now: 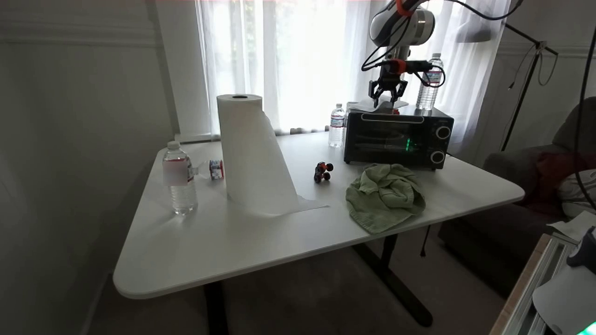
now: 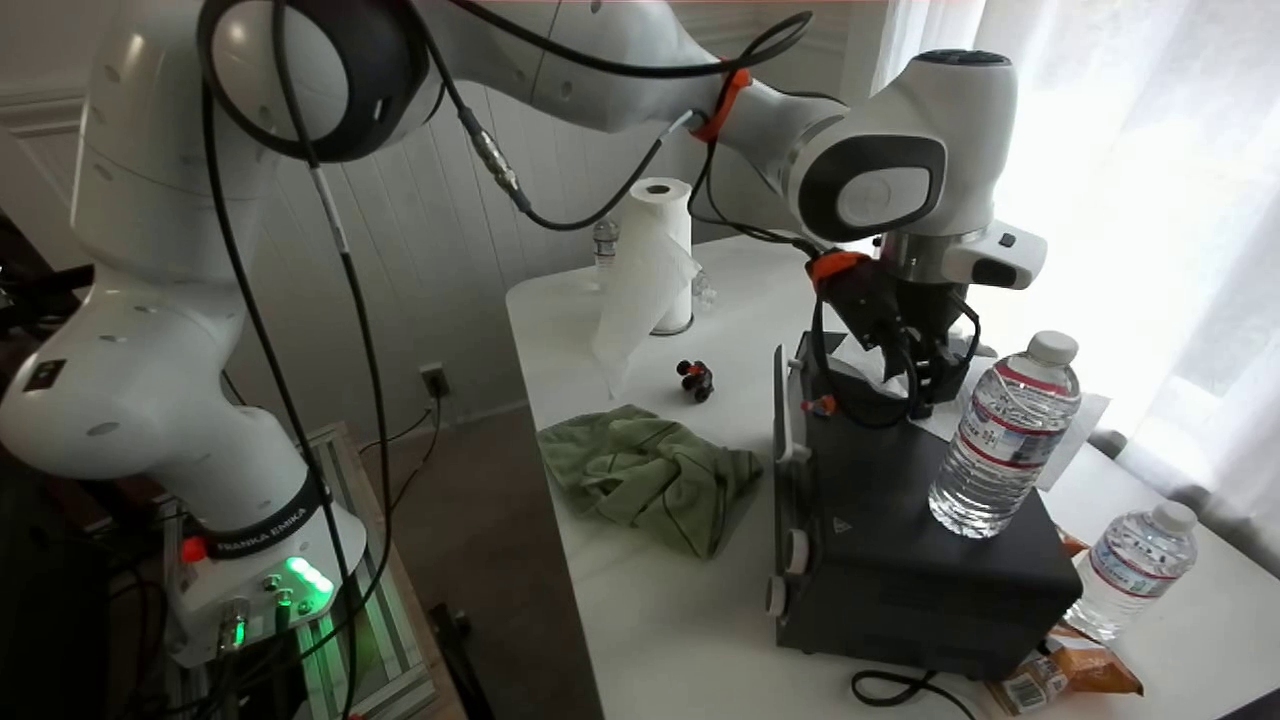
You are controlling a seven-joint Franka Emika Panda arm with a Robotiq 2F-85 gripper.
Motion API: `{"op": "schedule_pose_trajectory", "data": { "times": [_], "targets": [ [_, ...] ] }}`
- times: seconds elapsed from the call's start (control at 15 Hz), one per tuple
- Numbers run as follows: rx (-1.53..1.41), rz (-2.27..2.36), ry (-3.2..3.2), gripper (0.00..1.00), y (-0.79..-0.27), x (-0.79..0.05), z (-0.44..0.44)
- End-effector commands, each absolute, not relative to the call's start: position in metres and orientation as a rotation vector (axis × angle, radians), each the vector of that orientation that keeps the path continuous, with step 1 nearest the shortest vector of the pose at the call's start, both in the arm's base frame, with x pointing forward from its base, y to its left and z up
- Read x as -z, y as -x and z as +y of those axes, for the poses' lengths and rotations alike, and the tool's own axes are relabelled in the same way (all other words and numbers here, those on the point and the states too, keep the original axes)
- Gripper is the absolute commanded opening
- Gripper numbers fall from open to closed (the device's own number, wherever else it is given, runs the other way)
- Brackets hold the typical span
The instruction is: Move the paper towel from the top of the oven to the countertop
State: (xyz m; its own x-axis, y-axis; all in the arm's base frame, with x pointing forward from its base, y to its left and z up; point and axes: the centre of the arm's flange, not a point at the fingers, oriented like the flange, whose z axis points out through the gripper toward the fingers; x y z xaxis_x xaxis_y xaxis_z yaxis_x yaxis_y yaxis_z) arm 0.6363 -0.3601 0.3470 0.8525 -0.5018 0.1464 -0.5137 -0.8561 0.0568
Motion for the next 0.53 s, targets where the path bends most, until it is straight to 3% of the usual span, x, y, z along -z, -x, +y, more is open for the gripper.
{"op": "schedule_pose_trajectory", "data": {
  "times": [0.0, 0.33, 0.47],
  "targets": [
    [-0.177, -0.759, -2.961, 0.35, -0.637, -0.347, -0.359],
    [-0.187, -0.692, -2.989, 0.01, -0.633, -0.355, -0.34],
    [-0.201, -0.639, -3.011, 0.0, -0.632, -0.359, -0.326]
  ]
}}
